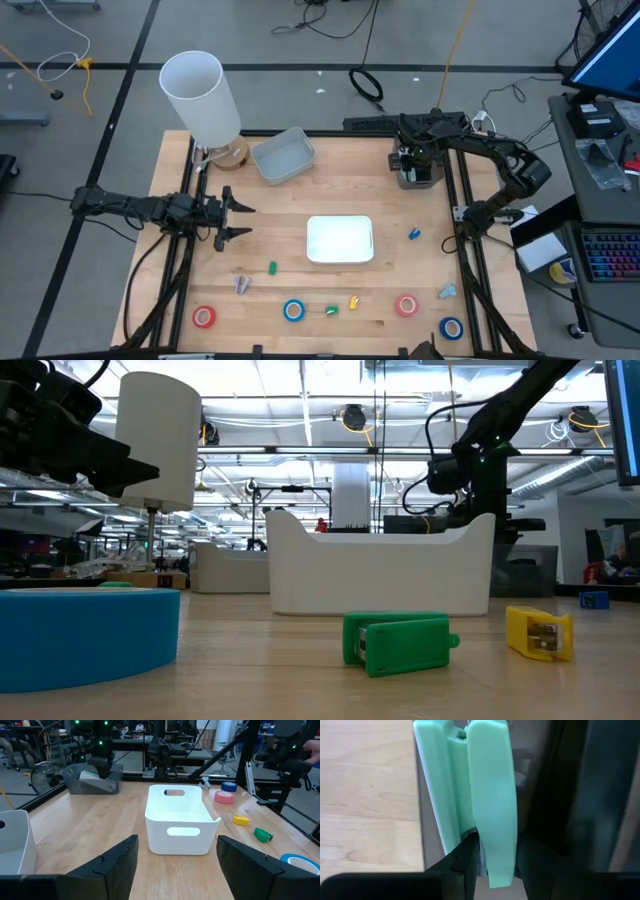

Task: Pick and place Stapler, Stapler remover, tape
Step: Put the light green stapler into the black bin, then put the blue stapler into the black bin

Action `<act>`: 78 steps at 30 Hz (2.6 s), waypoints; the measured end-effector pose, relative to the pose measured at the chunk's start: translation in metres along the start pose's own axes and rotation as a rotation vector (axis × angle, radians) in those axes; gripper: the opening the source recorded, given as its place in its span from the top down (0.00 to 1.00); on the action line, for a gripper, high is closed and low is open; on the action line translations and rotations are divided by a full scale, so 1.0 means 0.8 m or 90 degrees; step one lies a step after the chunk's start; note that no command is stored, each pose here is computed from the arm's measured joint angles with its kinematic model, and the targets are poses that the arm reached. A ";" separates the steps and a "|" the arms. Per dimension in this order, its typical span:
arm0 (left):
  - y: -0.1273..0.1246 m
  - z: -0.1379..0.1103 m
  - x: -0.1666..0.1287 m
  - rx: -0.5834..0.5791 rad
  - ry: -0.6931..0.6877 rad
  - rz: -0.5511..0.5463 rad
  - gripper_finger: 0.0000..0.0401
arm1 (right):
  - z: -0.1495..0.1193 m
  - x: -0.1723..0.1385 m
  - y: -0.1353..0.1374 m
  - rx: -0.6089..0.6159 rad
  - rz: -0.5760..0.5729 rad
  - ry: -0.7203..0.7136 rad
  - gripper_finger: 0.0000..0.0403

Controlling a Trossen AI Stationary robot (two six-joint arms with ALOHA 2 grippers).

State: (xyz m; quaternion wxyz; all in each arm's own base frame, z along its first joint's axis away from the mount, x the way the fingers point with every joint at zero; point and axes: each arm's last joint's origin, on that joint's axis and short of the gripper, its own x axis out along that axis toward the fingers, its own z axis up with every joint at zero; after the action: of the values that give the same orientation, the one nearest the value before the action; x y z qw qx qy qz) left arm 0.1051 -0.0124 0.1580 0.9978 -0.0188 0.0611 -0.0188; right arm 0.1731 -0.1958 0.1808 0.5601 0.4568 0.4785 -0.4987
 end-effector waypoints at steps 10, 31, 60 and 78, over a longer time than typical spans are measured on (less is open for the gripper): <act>0.000 0.000 0.000 0.000 0.000 0.000 0.33 | 0.003 0.001 0.002 0.002 0.008 -0.012 0.71; 0.000 0.000 0.000 -0.001 0.000 -0.001 0.33 | 0.003 0.001 0.002 0.001 0.010 -0.014 0.71; 0.000 0.000 0.000 -0.003 0.000 -0.001 0.33 | -0.007 -0.015 -0.005 -0.018 0.028 0.021 0.71; 0.000 0.000 0.000 -0.003 0.000 -0.001 0.33 | -0.002 -0.016 -0.011 0.005 0.095 0.063 0.57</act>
State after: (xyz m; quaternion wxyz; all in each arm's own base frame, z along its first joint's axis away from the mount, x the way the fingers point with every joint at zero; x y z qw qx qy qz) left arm 0.1051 -0.0124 0.1580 0.9977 -0.0210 0.0612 -0.0192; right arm 0.1633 -0.1931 0.1930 0.5695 0.5175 0.4685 -0.4341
